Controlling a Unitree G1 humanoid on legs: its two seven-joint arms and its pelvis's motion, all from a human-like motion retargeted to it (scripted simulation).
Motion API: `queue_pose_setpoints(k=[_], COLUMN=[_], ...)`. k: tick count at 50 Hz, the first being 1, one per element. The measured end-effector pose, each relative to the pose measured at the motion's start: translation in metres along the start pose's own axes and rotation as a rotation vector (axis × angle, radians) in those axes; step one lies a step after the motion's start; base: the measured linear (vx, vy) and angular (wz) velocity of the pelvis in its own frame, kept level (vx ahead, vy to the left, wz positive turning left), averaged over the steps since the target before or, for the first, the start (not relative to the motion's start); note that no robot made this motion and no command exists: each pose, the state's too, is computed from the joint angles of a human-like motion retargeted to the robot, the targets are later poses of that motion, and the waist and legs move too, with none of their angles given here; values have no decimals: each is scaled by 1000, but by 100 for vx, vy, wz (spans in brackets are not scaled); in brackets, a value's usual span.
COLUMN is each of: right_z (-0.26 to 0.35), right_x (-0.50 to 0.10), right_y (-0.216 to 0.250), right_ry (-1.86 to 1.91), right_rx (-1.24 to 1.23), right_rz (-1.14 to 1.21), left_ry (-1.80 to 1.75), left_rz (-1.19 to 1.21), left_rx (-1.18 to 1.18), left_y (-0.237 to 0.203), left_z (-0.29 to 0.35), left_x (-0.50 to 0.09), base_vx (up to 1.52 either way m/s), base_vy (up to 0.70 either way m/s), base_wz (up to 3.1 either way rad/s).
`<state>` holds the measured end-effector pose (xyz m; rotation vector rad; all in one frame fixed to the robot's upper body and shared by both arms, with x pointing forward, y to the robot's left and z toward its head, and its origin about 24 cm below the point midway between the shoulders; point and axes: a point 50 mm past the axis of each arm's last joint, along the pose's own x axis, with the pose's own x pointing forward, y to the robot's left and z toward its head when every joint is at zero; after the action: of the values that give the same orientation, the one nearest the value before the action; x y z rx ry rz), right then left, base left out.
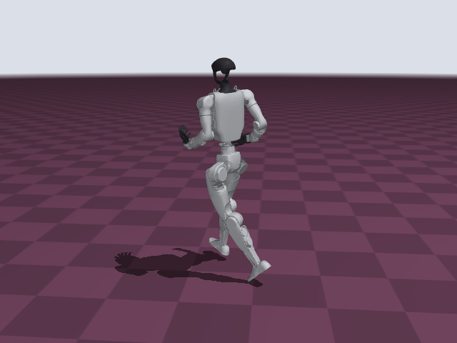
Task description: Walk run
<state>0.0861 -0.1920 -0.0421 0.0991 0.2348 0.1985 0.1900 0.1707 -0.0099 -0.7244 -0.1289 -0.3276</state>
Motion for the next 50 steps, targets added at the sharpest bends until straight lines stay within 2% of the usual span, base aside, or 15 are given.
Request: queue_pose_setpoints(k=[5,8,10,13,17,20,26,30,32,37,40,45,50], right_z=[13,14,13,12,29,41,55,44,29,-5,-1,9,20], right_x=[18,31,50,79,102,115,122,114,105,96,100,99,103], right_y=[-4,18,3,38,63,73,88,82,80,93,83,60,44], right_ry=[-86,-98,-111,-107,-204,-252,-275,-225,-161,2,-34,-78,-99], right_rx=[-78,-44,60,158,222,160,-172,-345,-326,19,101,-27,-134], right_rz=[-143,-56,-51,145,178,216,385,409,387,367,307,268,238], left_ry=[52,101,163,185,237,323,370,397,421,458,456,451,459], left_rz=[-153,-211,-266,-173,-91,-80,-56,-98,-131,-175,-185,-235,-357], left_rx=[119,131,94,20,63,117,177,143,110,133,151,135,229], left_y=[-13,-14,-8,-14,-10,-6,-3,-6,-9,-3,-3,-5,-4], left_z=[16,17,6,-24,-39,-45,-42,-49,-57,-61,-64,-64,-48], left_x=[16,8,3,-7,-28,-44,-64,-61,-59,-49,-41,-25,-8], base_vx=[155,184,151,104,90,92,90,121,139,70,28,-10,-10], base_vy=[-74,-99,-79,-36,-31,-35,-12,42,37,8,-11,-23,8], base_wz=[35,-4,78,-105,-87,-139,-170,-64,24,-137,-93,-198,-150])
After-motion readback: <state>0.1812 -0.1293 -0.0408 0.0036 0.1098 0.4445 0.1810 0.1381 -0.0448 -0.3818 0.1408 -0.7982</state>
